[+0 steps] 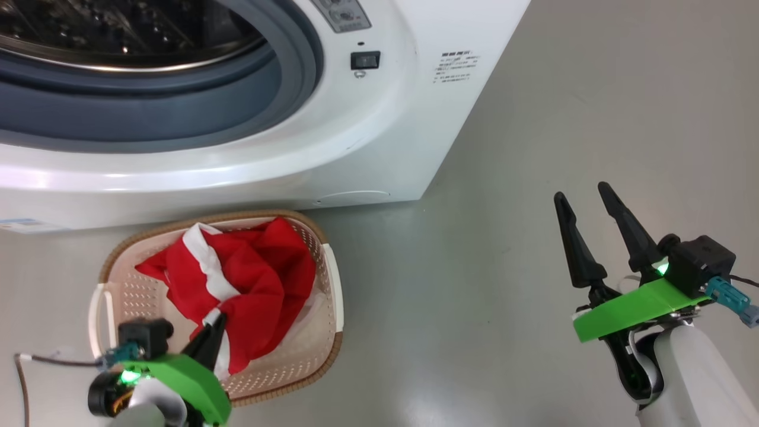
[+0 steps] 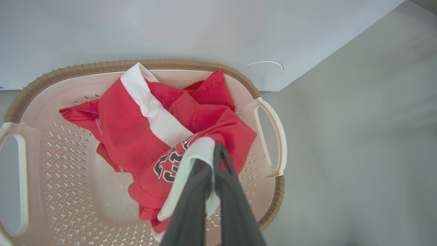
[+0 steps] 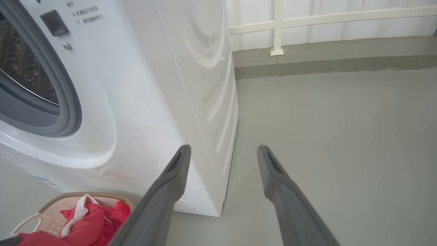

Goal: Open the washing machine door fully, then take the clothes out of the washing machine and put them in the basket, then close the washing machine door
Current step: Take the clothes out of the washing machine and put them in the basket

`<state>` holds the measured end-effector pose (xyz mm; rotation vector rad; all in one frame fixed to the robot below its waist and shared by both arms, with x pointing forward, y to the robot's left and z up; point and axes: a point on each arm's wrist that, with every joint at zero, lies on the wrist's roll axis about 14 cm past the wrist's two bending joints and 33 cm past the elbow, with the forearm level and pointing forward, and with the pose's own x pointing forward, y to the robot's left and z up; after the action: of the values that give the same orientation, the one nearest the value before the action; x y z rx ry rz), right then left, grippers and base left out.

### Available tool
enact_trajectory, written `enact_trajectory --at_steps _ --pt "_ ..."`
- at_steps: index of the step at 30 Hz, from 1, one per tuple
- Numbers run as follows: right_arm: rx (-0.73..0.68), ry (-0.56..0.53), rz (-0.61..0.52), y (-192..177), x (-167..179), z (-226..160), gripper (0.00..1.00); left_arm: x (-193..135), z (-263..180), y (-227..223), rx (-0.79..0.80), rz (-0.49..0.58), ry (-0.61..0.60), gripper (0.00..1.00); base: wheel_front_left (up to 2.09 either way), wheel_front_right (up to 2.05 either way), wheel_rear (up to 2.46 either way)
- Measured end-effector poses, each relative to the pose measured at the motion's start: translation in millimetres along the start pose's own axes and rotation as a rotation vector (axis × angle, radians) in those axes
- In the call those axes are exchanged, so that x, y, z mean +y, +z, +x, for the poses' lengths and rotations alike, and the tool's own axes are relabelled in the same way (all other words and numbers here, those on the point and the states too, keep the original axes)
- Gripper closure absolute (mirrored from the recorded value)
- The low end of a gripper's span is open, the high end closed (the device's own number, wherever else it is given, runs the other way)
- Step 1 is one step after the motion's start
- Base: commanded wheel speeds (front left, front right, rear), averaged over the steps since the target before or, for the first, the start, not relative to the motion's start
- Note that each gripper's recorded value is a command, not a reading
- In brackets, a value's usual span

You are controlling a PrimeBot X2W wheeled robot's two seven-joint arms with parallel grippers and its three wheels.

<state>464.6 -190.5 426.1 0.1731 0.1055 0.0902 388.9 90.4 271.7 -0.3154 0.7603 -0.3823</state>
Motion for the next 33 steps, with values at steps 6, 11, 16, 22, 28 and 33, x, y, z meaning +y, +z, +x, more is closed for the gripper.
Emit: enact_trajectory --at_steps 6,11,16,22,28,33 --pt "-0.004 -0.008 0.002 -0.6 -2.5 5.9 0.00 8.0 16.7 -2.2 0.041 -0.008 0.029 1.00 0.00 0.00 0.00" --pt "0.008 -0.022 0.000 -5.7 -8.0 6.3 0.00 17.1 31.7 -0.3 0.068 -0.007 0.061 1.00 0.00 0.00 0.00" --pt "0.014 -0.030 -0.001 -9.7 -11.4 9.7 0.00 28.3 41.5 -3.4 0.101 0.000 0.102 1.00 0.00 0.00 0.00" --pt "0.009 -0.029 -0.005 -8.9 -12.5 15.0 0.00 30.2 48.4 -8.4 0.133 -0.009 0.116 1.00 0.00 0.00 0.00" --pt "0.005 -0.027 -0.005 -7.8 -12.0 16.4 0.00 33.5 47.6 -8.8 0.136 -0.020 0.129 0.08 0.00 0.00 0.00" --pt "-0.003 -0.022 -0.003 -4.6 -9.7 17.2 0.00 35.9 47.5 5.8 0.094 -0.034 0.136 0.00 0.00 0.00 0.00"
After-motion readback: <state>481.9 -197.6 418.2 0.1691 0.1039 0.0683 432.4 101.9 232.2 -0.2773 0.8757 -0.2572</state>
